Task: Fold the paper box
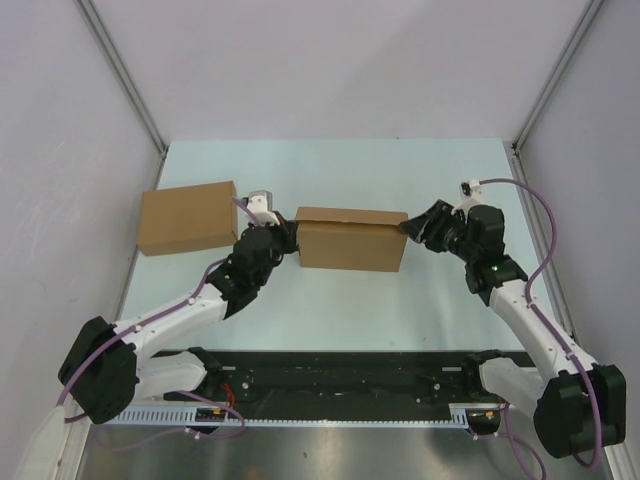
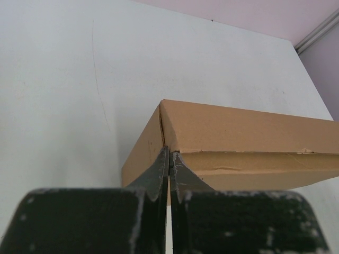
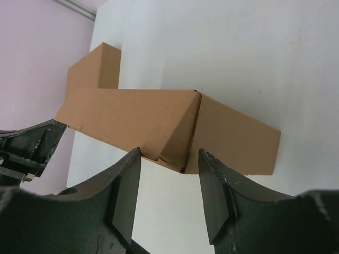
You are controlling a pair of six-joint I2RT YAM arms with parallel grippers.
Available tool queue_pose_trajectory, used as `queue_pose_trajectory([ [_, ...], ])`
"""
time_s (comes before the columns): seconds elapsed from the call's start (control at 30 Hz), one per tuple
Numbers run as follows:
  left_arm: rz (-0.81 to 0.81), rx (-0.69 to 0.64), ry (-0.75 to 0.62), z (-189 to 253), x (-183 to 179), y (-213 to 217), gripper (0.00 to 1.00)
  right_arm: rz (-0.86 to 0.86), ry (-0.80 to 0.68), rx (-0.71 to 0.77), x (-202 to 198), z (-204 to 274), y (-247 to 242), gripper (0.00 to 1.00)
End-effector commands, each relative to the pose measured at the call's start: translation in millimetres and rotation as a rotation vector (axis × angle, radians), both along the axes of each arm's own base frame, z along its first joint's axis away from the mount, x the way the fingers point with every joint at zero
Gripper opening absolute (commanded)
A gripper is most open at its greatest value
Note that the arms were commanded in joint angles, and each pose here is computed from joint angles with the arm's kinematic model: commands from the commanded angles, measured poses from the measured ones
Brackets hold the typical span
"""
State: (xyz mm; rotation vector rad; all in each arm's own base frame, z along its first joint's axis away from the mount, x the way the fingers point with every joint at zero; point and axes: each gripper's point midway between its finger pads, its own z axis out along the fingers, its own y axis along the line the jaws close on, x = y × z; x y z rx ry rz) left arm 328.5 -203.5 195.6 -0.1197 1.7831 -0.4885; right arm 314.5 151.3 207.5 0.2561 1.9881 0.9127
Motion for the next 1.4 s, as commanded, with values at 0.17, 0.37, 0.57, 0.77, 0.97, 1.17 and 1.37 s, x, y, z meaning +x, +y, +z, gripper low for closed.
queue_pose_trajectory([
  [0.17, 0.040, 0.103, 0.106, -33.5, -5.9, 16.3, 0.01, -0.043, 0.080, 0.022, 2.2, -40.8, -14.4, 0.38],
  [0.37, 0.062, 0.105, 0.114, -30.8, -6.2, 19.9, 0.19, -0.059, 0.103, 0.022, 0.8, -52.7, -21.7, 0.36],
  [0.57, 0.074, 0.099, 0.109, -23.3, -9.2, 24.5, 0.48, -0.062, 0.082, 0.033, 1.4, -45.9, -22.2, 0.39],
  [0.77, 0.067, 0.075, 0.078, -4.6, -15.4, 28.4, 0.60, -0.073, 0.079, 0.027, 1.2, -45.4, -24.2, 0.41],
  [0.97, 0.040, 0.063, 0.048, 4.4, -23.9, 31.2, 0.65, -0.081, 0.074, 0.023, 1.1, -43.4, -25.7, 0.42],
  [1.17, 0.019, 0.037, 0.009, 18.7, -31.4, 33.5, 0.65, -0.081, 0.068, 0.028, 1.9, -40.4, -25.3, 0.42],
  [1.37, 0.032, -0.066, -0.052, 39.6, -36.2, 38.1, 0.68, -0.079, 0.073, 0.018, 0.0, -42.2, -25.1, 0.42],
])
